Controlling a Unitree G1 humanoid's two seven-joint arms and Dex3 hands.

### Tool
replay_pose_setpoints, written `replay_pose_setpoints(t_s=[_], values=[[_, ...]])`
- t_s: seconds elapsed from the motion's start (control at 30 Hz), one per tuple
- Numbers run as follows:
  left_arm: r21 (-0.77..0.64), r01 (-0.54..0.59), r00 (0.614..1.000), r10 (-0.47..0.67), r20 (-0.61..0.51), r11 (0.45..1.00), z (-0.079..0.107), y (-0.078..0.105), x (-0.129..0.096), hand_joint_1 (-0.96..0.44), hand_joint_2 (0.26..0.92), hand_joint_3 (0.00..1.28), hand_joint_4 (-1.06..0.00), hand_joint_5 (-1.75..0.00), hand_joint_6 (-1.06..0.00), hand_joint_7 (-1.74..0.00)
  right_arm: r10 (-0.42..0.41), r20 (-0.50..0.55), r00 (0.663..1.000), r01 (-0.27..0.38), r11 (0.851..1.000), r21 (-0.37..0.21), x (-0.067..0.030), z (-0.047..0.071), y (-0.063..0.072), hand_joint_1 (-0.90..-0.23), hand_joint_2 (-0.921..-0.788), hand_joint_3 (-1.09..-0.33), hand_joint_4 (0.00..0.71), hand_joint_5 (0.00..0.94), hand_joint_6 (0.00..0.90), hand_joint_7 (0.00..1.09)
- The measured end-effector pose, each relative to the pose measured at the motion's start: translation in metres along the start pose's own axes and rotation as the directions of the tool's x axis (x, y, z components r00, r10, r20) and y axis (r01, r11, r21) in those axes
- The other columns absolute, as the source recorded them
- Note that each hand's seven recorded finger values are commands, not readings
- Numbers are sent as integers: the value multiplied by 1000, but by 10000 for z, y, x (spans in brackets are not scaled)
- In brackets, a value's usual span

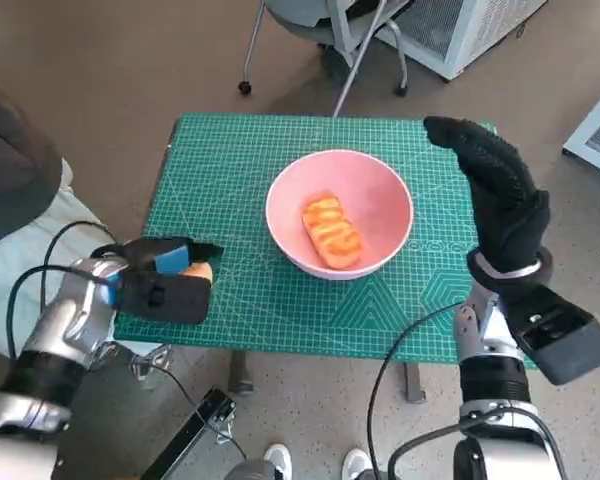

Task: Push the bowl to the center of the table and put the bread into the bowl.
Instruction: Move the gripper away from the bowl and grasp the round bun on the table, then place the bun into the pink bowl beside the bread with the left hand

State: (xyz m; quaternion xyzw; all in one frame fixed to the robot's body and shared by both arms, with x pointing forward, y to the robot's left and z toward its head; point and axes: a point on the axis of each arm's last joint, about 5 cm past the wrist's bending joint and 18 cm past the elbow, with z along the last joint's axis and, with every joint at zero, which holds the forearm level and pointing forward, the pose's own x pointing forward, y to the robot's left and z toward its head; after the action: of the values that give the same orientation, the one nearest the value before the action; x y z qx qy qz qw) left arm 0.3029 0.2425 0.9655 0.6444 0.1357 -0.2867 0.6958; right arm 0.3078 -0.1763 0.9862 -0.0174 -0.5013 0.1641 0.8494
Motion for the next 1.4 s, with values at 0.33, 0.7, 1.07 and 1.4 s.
replay_pose_setpoints(t_s=[0.33, 0.7, 1.07, 1.4], values=[[-10, -59, 996, 59, 69, 998, -23, 171, -148, 2, 920, 99, -615, -1218, -625, -1187, 0, 1, 1000, 0, 1000, -3, -2, 3, -7, -550, -921, -660, 369, 2, 12, 844], [-114, -350, 894, 368, 255, 930, 98, 699, -574, 2, 917, 77, -632, -1275, -680, -1069, 10, -2, 1000, -10, 1000, -13, 1, 4, 0, -526, -921, -668, 368, 1, 13, 839], [-99, -524, 734, 508, 450, 846, 590, 1160, -720, 1, 914, 74, -658, -1181, -670, -1147, 6, -1, 1000, -6, 1000, -12, 5, 0, 20, -513, -921, -673, 368, 1, 11, 837], [-83, -534, 637, 465, 614, 841, 1108, 1258, -424, 1, 916, 70, -659, -1169, -667, -1156, 2, 3, 1000, -2, 1000, -1, 13, -8, 61, -534, -921, -672, 368, 1, 7, 838]])
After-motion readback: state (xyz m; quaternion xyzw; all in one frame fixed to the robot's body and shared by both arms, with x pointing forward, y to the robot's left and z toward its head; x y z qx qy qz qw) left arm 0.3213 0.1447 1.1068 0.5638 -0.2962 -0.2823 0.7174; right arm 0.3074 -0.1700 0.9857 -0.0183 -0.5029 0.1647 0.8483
